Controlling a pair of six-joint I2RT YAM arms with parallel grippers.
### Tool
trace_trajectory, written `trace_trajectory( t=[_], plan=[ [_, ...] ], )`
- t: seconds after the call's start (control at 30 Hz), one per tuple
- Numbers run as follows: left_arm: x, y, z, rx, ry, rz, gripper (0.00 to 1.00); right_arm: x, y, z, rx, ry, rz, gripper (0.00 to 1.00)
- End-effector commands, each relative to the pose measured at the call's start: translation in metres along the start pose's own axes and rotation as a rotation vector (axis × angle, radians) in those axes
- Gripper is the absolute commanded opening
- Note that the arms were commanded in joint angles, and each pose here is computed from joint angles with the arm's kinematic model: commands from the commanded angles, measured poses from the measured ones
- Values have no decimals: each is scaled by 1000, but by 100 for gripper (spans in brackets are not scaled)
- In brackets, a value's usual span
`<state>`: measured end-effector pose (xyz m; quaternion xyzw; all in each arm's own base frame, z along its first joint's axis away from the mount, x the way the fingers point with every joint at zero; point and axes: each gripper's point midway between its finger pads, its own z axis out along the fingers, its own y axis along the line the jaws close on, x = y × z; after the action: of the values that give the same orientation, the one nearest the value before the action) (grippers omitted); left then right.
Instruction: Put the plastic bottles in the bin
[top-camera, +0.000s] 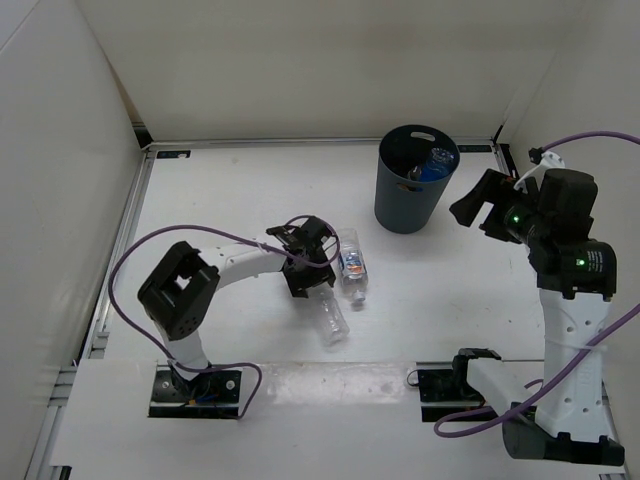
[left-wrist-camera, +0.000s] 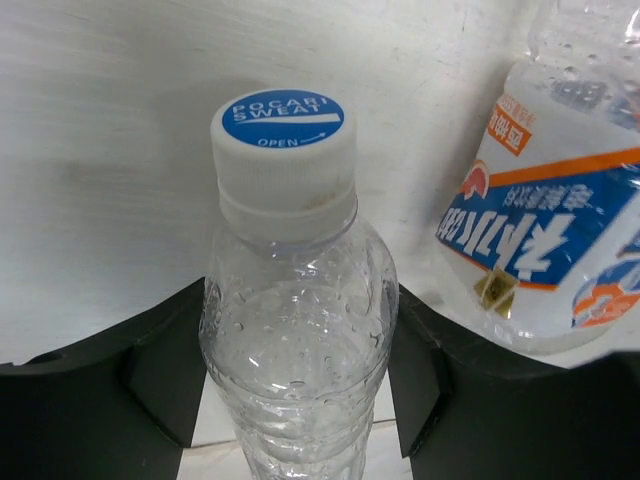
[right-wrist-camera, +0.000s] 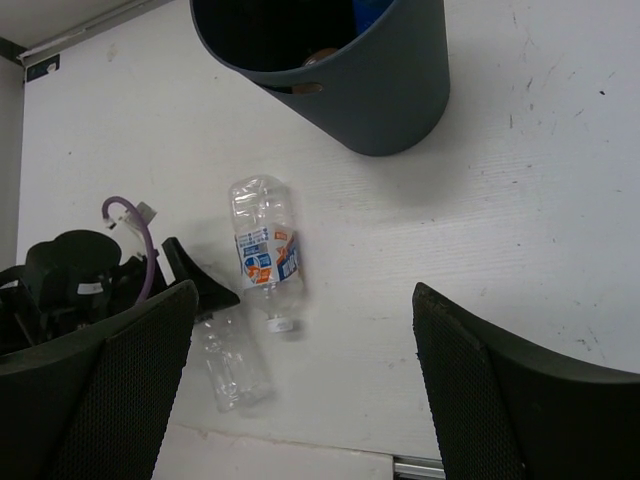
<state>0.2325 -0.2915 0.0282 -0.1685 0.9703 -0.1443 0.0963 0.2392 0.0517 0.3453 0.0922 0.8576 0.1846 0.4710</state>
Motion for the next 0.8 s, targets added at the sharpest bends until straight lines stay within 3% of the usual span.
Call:
trace_trajectory(
  t=[0.0,0.23,0.33,0.4,0.57,0.6,0.67,0.77],
  plan=[
    [-29,-5,-55,-15,-148,59,35,-5,3,-6,-17,-35,-10,89],
    [-92,-34,-168,91,-485,207,32,-6,4,-4,-25,-34,8,89],
    [-127,-77,-237,197,-659,302,32,-7,4,-6,-33,-43,13,89],
    [-148,-105,-282,245,-788,416,38,-8,5,-7,-34,-43,22,89],
    [-184,-172,-332,336,-1008,643,39,-9,9,-11,-52,-46,29,89],
    [-189,-181,-320,324,-1011,663,39,-8,9,-11,-52,-44,32,89],
    [-200,-203,-345,385,-1115,665,39,-6,9,-11,-54,-38,37,89],
    [-215,-233,-324,387,-1165,722,39,-3,8,-12,-54,-34,41,89]
  ],
)
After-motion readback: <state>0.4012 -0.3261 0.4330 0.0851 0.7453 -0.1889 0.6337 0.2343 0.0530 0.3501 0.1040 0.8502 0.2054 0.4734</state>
